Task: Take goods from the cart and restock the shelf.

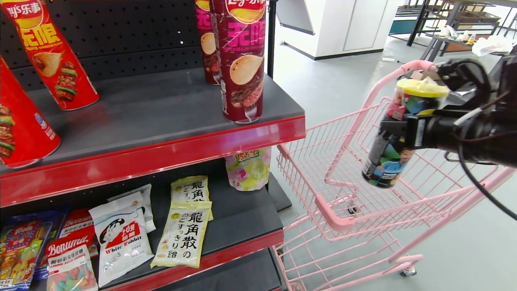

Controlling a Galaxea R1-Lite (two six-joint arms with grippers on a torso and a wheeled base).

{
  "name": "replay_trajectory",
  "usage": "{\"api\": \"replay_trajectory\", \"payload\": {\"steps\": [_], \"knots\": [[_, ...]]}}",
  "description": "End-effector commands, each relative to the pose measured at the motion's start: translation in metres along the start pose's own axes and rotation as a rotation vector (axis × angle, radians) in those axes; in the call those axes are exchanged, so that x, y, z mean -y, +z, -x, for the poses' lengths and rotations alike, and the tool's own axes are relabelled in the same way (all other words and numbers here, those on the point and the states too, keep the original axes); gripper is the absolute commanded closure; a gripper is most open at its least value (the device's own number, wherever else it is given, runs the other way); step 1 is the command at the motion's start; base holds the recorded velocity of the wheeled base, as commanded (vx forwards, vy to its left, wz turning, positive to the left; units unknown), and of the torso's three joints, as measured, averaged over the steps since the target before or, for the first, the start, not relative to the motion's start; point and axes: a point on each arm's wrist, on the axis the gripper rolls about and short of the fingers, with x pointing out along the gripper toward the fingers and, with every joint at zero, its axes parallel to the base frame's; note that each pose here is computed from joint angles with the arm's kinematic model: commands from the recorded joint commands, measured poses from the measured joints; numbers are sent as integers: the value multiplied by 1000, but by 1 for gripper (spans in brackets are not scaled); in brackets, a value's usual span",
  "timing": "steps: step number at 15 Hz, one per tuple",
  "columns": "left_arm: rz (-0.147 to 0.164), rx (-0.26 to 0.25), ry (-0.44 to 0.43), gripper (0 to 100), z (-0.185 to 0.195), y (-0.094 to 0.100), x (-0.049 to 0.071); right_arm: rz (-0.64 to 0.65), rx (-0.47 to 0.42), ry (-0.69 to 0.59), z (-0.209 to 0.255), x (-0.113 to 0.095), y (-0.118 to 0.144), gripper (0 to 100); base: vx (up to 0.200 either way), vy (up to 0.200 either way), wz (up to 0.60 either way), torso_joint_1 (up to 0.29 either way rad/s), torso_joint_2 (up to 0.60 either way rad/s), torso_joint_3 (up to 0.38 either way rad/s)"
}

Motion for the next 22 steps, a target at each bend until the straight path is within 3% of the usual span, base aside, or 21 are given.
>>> {"api": "replay_trajectory", "payload": {"steps": [1, 2, 3, 4, 6, 8, 10, 16, 22], "knots": [[-3, -27, -5, 0, -11, 13, 0, 17, 59, -13, 98, 9, 4, 100, 0, 0, 0, 0, 0, 0], [-2, -24, -5, 0, -11, 13, 0, 19, 53, -15, 101, 9, 2, 100, 0, 0, 0, 0, 0, 0], [-4, -4, -13, 0, -11, 15, 0, 29, 15, -23, 136, 13, -22, 100, 0, 0, 0, 0, 0, 0], [-22, -6, -9, 0, -12, 16, 0, 28, 13, -24, 146, 14, -30, 100, 0, 0, 0, 0, 0, 0], [-97, -9, 0, 0, -12, 16, 0, 28, 10, -23, 155, 15, -38, 100, 0, 0, 0, 0, 0, 0], [-120, -10, 7, 0, -12, 16, -1, 31, -19, -33, 152, 16, -46, 100, 0, 0, 0, 0, 0, 0], [-119, -11, 38, 0, -11, 16, -1, 26, -28, -52, 151, 18, -49, 100, 0, 0, 0, 0, 0, 0], [-119, -6, 44, 0, -10, 15, -1, 43, -19, -59, 153, 19, -48, 100, -200, 0, 0, 1, 1, 5], [-118, 7, 46, 0, -7, 12, -2, 77, -40, -59, 151, 19, -55, 100, 0, 0, 0, 50, -180, -138]]}}
